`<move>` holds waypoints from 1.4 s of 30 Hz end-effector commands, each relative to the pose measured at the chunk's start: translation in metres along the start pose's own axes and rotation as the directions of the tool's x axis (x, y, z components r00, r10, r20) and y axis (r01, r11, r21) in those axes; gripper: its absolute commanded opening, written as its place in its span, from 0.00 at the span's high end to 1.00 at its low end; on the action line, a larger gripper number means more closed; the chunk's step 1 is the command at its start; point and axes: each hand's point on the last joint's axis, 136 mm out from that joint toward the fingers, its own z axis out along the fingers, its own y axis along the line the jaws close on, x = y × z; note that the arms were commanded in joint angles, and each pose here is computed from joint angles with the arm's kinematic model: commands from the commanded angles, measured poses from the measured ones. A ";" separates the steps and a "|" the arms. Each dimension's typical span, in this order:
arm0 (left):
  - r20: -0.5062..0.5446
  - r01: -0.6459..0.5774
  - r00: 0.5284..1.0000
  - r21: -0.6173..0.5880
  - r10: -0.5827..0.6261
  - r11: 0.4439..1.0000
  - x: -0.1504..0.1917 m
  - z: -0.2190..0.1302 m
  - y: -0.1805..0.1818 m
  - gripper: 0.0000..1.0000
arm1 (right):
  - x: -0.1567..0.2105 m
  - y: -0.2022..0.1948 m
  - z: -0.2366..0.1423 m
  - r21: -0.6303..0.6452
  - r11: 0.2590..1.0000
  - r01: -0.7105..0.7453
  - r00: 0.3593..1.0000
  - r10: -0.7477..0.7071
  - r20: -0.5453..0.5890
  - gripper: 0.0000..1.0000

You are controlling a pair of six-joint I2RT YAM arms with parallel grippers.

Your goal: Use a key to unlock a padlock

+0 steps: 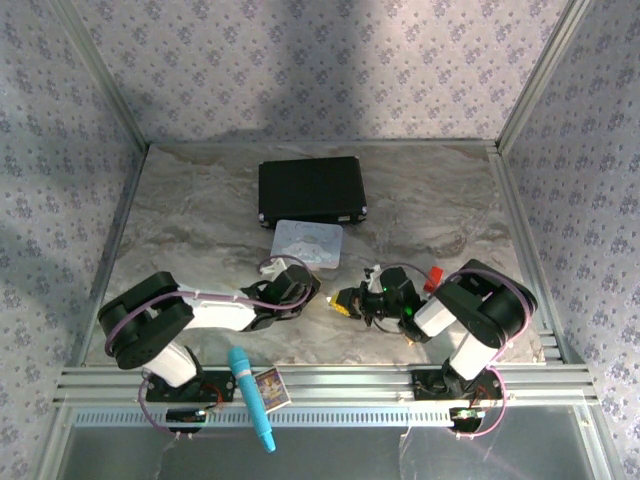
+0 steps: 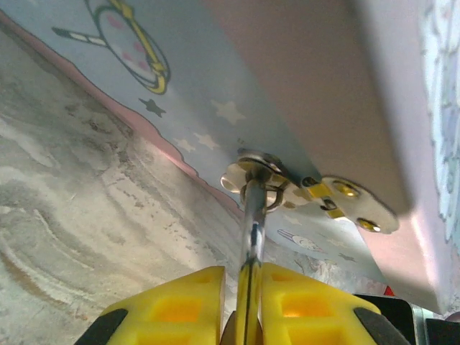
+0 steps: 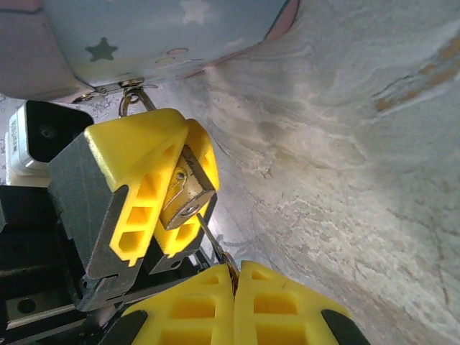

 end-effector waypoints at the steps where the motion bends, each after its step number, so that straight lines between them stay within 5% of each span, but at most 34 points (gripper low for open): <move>1: 0.016 0.020 1.000 -0.027 -0.019 0.999 0.000 0.003 0.003 1.00 | 0.003 0.014 0.002 -0.037 0.999 0.018 1.000 -0.019 -0.025 1.00; 42: 0.003 0.107 0.994 -0.032 -0.107 0.994 0.003 0.000 0.004 1.00 | 0.002 0.014 -0.002 -0.049 0.999 0.001 0.998 -0.004 -0.061 1.00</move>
